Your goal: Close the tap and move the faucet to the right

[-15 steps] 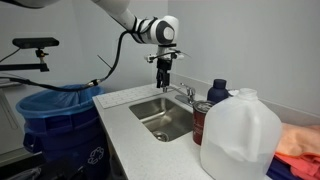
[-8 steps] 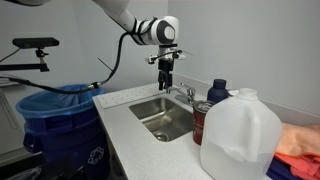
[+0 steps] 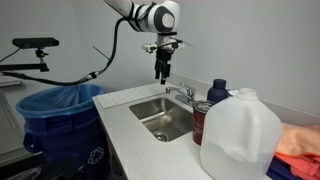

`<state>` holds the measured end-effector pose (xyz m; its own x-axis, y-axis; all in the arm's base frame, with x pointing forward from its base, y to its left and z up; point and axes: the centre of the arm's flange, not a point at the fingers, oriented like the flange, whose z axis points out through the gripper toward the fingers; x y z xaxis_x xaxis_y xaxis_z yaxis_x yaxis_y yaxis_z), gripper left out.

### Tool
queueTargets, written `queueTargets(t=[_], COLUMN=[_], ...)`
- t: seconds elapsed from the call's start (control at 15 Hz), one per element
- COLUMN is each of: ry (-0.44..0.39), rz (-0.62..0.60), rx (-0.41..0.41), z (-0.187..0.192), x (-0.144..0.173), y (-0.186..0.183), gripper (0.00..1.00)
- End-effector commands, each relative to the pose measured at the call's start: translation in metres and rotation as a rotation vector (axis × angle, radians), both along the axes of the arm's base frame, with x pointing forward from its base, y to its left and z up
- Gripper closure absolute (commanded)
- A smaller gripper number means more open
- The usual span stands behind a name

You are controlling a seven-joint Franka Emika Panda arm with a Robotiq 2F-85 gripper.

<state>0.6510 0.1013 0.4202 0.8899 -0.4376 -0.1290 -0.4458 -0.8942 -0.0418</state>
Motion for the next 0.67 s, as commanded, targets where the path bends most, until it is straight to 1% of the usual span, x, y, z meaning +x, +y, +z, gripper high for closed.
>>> queueTargets(t=[0.0,0.27,0.4,0.6], ry=[-0.038,-0.044,-0.046,-0.077], rz=[0.056,0.085,0.074,0.037], rx=[0.082,0.053,0.041,-0.021], z=[0.049,0.081,0.089,0.091], x=[-0.024,-0.046,-0.059,-0.072], y=[-0.011,-0.027,-0.038,-0.053], gripper=[0.0,0.0,0.0,0.0])
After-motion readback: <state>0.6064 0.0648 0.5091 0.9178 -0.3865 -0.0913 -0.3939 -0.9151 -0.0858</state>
